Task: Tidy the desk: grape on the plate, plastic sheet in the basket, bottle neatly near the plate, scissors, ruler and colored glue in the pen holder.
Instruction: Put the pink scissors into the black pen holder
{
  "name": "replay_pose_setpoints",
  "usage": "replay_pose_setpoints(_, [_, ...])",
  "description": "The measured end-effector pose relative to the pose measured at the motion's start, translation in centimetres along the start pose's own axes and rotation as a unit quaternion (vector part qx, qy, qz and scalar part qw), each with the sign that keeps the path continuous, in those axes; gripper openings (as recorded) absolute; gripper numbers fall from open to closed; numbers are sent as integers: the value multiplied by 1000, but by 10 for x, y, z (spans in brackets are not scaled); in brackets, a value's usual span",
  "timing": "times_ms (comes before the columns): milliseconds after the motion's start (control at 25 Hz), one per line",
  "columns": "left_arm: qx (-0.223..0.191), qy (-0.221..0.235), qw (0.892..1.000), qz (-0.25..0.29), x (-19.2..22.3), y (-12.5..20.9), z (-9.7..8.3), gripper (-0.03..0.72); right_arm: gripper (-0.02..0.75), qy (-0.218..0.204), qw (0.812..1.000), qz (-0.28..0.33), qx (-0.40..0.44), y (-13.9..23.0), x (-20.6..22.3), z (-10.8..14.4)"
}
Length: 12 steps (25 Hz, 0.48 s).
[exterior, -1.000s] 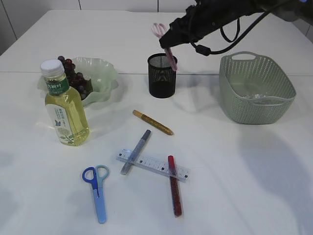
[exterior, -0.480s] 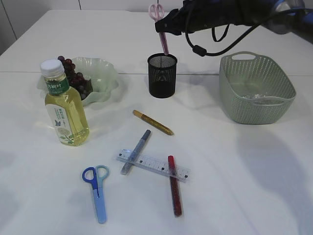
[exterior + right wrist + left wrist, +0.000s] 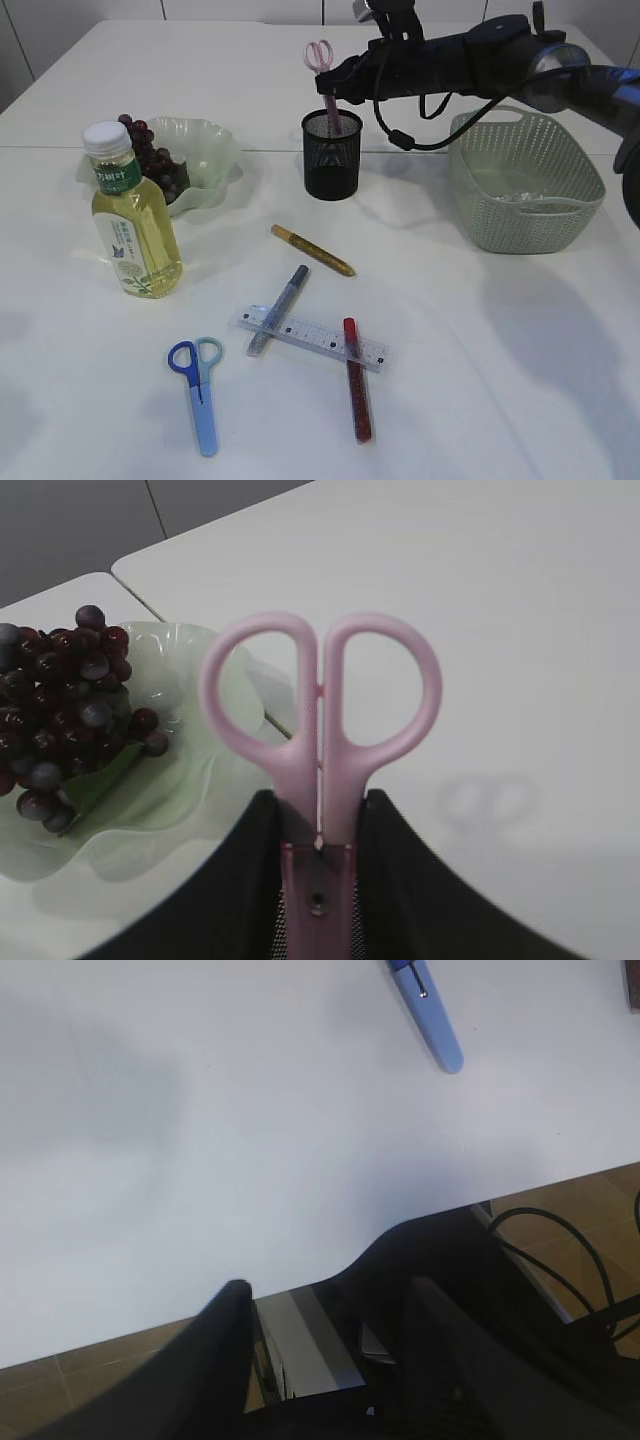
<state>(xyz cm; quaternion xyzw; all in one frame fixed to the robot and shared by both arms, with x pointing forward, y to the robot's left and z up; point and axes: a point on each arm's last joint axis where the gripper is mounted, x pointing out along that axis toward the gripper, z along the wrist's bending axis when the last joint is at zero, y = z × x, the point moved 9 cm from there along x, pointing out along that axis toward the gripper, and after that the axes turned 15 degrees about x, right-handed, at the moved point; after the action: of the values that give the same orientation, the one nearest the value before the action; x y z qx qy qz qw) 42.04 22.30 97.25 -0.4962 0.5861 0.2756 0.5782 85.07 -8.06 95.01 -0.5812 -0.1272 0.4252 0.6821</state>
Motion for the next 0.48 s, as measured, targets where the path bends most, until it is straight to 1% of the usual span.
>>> replay_pose_setpoints(80, [0,1,1000,0,0,0,0,359,215,3,1000,-3,5,1,2,-2])
replay_pose_setpoints(280, [-2,4,1000,-1,0,0,-1,359,323,4,1000,-6,10,2,2,-4])
replay_pose_setpoints(480, [-2,4,1000,-1,0,0,-2,359,345,4,1000,-6,11,2,2,-4])
